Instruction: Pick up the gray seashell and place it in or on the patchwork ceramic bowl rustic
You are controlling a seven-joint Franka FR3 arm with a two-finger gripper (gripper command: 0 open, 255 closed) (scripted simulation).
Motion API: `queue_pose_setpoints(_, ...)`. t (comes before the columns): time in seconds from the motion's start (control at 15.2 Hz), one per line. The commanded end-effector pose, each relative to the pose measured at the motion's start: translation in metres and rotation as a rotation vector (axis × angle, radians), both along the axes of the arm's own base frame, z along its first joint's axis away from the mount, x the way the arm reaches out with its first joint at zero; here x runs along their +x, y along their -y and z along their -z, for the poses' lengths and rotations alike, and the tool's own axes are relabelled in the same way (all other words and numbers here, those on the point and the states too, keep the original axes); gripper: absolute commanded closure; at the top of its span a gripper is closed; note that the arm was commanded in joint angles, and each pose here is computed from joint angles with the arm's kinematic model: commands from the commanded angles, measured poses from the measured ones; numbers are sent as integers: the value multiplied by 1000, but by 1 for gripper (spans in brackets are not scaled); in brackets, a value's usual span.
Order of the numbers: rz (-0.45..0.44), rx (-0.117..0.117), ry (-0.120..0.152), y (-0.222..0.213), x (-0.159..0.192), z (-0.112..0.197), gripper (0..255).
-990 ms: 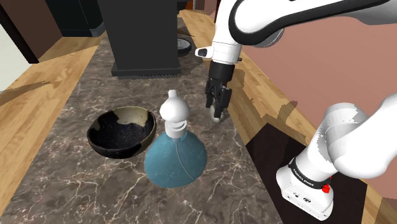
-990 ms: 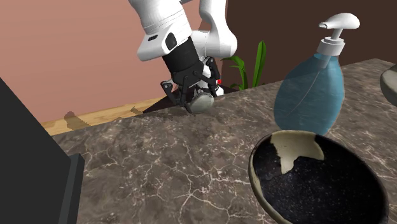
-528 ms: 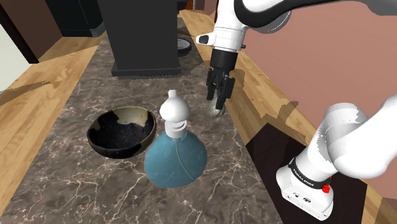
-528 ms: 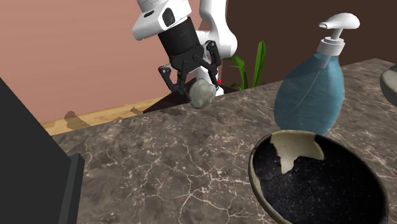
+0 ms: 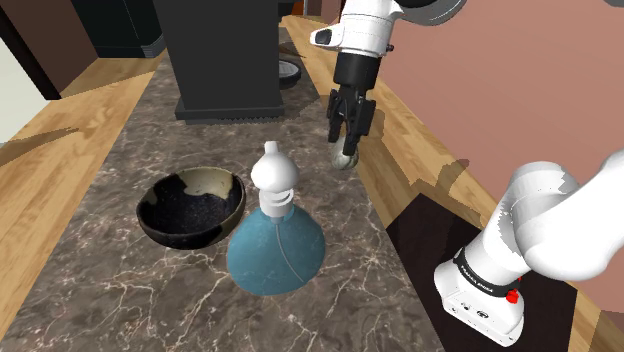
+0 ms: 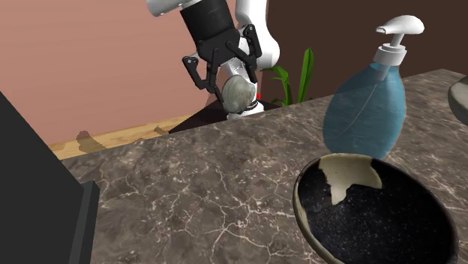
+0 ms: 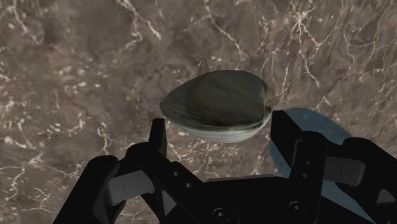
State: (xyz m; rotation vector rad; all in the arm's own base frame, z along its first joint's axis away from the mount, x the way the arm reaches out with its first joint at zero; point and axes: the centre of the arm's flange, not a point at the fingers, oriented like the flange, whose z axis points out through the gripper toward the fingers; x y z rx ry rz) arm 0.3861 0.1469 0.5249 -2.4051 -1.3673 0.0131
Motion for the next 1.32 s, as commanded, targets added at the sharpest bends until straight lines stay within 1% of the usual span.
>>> queue_pose_setpoints(0.0,0,0,0,-1,0,-12,255)
queue_pose_setpoints(0.66,0,0,0,-1,0,-65,255)
queue_pose_setpoints(0.73,0,0,0,-1,0,-67,255)
queue_pose_setpoints(1.25,0,0,0,-99,39,-69,255)
